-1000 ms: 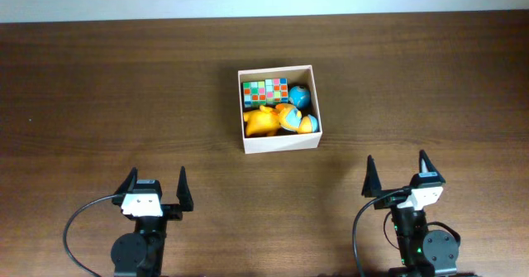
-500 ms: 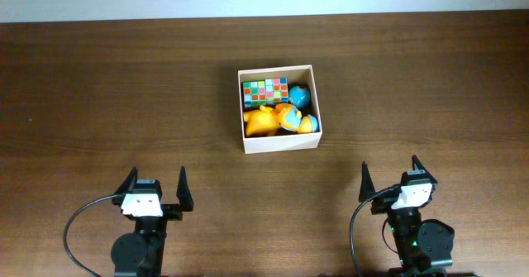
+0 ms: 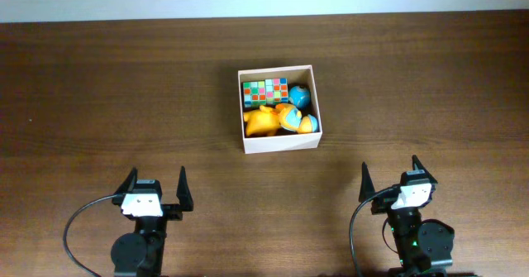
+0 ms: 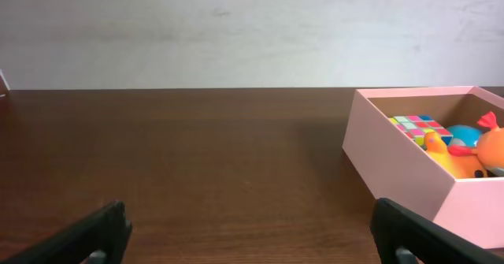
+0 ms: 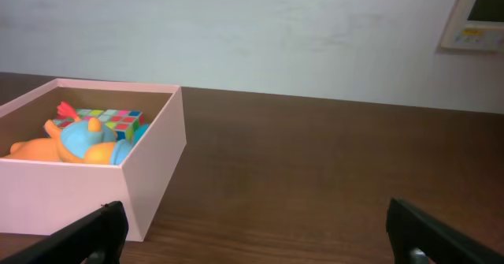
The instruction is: Pack container
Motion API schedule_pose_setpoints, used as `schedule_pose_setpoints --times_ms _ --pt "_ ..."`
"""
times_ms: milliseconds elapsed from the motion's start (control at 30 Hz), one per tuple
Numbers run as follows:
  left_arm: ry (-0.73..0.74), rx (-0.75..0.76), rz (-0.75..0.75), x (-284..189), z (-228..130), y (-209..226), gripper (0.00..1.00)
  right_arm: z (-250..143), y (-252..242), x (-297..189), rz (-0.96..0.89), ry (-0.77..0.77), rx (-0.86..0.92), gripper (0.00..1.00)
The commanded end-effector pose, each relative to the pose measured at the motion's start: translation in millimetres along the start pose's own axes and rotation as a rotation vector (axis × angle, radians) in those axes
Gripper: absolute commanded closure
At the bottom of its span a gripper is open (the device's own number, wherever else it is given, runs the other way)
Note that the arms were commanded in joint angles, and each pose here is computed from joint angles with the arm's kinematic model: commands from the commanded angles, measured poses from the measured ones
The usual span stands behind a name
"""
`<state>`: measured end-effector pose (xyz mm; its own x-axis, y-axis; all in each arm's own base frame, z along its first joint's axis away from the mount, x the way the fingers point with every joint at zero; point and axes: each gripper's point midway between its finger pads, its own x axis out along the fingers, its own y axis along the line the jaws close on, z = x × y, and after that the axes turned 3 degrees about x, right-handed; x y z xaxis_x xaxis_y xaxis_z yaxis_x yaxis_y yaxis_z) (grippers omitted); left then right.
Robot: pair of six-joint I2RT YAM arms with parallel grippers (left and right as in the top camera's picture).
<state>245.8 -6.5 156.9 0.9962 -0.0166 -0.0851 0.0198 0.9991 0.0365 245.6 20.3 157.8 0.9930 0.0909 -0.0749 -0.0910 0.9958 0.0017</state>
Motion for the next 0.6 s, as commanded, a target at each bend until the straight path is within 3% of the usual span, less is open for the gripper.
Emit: schedule_pose_setpoints --times_ms 0,567 --pt "-0.004 0.015 -0.015 -0.4 0.0 -2.6 0.01 -0.9 5.1 -0.3 0.026 -0.002 -0.003 0.01" --pt "-0.004 0.015 -0.015 -0.4 -0.1 -2.6 0.01 -0.9 -1.7 -0.3 -0.002 -0.002 -0.001 0.01"
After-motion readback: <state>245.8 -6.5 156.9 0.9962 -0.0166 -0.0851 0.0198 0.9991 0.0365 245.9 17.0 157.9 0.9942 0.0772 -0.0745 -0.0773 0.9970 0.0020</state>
